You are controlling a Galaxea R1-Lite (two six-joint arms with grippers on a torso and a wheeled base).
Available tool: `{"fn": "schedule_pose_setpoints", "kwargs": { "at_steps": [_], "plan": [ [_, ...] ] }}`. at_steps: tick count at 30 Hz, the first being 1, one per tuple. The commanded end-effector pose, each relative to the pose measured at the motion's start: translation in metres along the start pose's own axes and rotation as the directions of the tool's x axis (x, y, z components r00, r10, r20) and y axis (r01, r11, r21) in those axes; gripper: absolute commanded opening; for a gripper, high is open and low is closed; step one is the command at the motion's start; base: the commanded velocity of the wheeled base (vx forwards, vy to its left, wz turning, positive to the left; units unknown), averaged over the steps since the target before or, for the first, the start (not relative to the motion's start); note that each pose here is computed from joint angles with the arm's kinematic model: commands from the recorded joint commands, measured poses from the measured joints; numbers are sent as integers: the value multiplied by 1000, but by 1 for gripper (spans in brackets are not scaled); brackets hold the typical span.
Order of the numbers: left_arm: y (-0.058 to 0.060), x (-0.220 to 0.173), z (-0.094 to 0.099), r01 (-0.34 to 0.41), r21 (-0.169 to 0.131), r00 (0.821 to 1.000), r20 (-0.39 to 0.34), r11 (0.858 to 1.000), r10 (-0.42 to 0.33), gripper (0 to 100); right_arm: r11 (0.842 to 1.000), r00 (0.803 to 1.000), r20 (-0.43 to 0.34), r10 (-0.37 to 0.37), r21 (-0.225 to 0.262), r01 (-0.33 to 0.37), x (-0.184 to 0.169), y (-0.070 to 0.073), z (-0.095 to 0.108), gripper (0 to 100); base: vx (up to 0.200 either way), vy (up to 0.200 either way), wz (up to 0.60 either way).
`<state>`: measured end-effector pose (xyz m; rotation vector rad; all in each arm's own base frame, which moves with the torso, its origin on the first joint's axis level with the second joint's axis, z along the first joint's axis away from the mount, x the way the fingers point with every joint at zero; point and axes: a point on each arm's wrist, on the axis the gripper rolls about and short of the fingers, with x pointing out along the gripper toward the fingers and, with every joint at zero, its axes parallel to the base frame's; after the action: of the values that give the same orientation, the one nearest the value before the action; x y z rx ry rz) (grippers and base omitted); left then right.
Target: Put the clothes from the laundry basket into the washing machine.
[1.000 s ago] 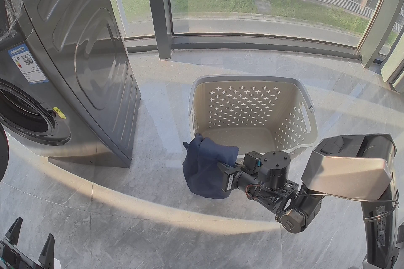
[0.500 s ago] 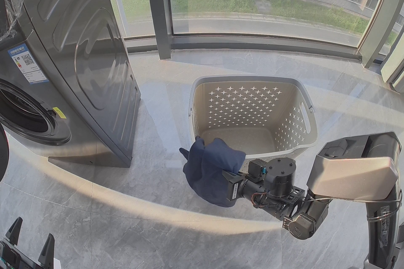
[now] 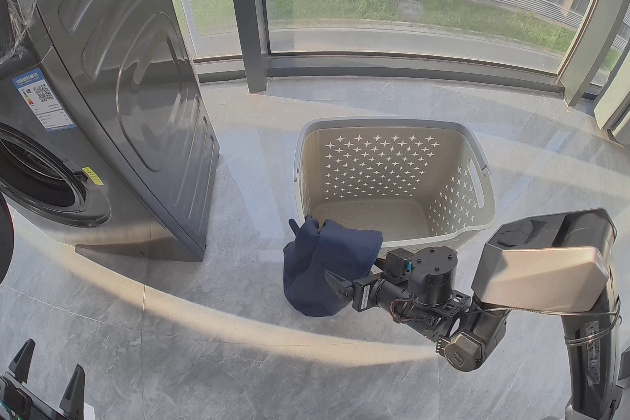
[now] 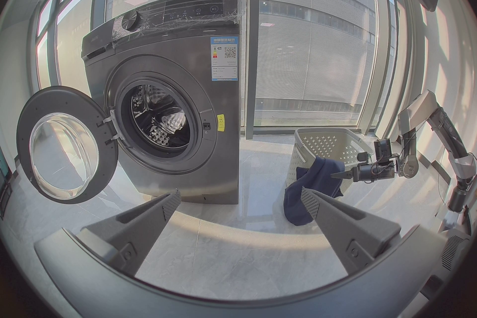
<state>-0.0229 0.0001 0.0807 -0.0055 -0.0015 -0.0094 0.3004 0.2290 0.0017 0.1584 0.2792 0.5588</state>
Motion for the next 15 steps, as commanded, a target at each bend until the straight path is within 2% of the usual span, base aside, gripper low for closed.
{"fn": "schedule_pose_setpoints", "kwargs": {
  "at_steps": [1,9,10,15],
  "plan": [
    [0,0,-5,0,-1,1000,-5,1000,0,100,1000,1000,-6,5,-1,-5,10,-2,-9,100,0,0,0],
    [0,0,-5,0,-1,1000,-5,1000,0,100,999,999,38,34,-2,-34,19,3,-5,100,0,0,0],
    [0,0,-5,0,-1,1000,-5,1000,0,100,999,998,47,43,-2,-43,20,4,-3,0,0,0,0],
    [0,0,-5,0,-1,1000,-5,1000,0,100,998,995,80,62,-1,-62,19,7,0,0,0,0,0]
  ]
}}
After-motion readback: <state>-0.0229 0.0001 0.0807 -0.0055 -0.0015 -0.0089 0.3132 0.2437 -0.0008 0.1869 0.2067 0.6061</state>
